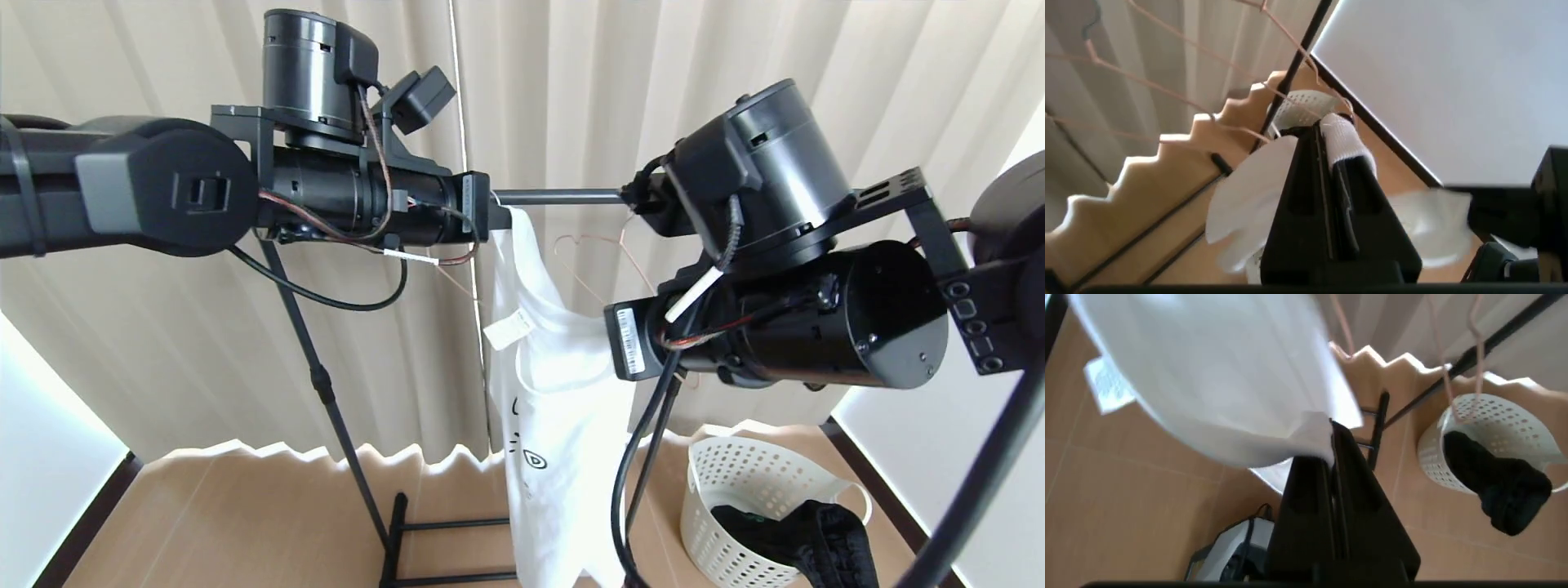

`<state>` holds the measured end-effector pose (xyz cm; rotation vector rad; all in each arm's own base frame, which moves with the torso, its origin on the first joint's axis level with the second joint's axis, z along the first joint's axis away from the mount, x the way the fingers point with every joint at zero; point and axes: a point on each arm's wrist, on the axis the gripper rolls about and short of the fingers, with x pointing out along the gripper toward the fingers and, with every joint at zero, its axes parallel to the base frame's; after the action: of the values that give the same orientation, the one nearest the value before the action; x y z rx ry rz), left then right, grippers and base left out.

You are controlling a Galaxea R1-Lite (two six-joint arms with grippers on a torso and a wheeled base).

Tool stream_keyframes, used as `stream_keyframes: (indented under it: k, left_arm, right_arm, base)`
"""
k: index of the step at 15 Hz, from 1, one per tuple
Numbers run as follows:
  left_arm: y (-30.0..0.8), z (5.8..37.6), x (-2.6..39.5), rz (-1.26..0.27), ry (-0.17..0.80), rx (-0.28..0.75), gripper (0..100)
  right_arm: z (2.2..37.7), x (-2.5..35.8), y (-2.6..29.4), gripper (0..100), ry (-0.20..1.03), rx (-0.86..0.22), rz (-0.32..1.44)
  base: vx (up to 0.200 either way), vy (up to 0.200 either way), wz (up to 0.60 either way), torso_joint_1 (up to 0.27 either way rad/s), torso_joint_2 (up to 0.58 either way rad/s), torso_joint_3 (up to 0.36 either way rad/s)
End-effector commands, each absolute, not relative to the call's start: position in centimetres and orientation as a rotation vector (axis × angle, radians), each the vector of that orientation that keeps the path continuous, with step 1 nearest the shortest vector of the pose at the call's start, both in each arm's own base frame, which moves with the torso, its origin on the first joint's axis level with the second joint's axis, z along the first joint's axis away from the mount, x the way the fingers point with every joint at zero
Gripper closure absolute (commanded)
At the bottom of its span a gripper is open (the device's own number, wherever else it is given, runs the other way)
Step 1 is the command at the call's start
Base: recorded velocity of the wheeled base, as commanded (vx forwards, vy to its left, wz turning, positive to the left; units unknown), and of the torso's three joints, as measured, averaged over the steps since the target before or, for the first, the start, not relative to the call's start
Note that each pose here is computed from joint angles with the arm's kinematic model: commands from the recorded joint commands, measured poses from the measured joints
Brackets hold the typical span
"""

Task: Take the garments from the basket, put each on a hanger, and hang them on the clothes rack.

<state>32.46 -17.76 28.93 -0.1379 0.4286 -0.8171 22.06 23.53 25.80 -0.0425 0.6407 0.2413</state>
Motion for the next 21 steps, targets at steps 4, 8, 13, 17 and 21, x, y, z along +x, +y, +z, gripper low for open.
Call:
stream_keyframes:
  k: [4, 8, 13, 17, 21]
  left_arm:
    - [-15.4, 29.3, 28.4, -0.717, 0.551, -0.023, 100]
    - [-17.1, 25.4, 24.4, -0.717, 0.701, 0.078, 100]
    - [-21.4, 23.1, 21.0, -0.843, 0.789, 0.079, 100]
    - [-24.0, 22.8, 20.6, -0.874, 0.767, -0.032, 100]
    - [-24.0, 22.9, 20.7, -0.849, 0.745, -0.046, 100]
  right_arm:
    - [25.4, 26.3, 23.2, 100, 0.528, 0.067, 0.158]
    - [23.5, 29.3, 25.5, 100, 0.426, 0.195, 0.134]
    - [24.0, 30.6, 26.9, 100, 0.349, 0.381, 0.143]
    - [24.4, 30.5, 27.0, 100, 0.336, 0.445, 0.156]
    - [24.5, 30.5, 26.9, 100, 0.336, 0.452, 0.165]
  base:
    - [0.000, 0.000, 0.00, 0.000, 0.00, 0.000]
    - [0.000, 0.000, 0.00, 0.000, 0.00, 0.000]
    - [0.000, 0.000, 0.00, 0.000, 0.00, 0.000]
    - [0.000, 0.000, 0.00, 0.000, 0.00, 0.000]
    - [0.000, 0.000, 0.00, 0.000, 0.00, 0.000]
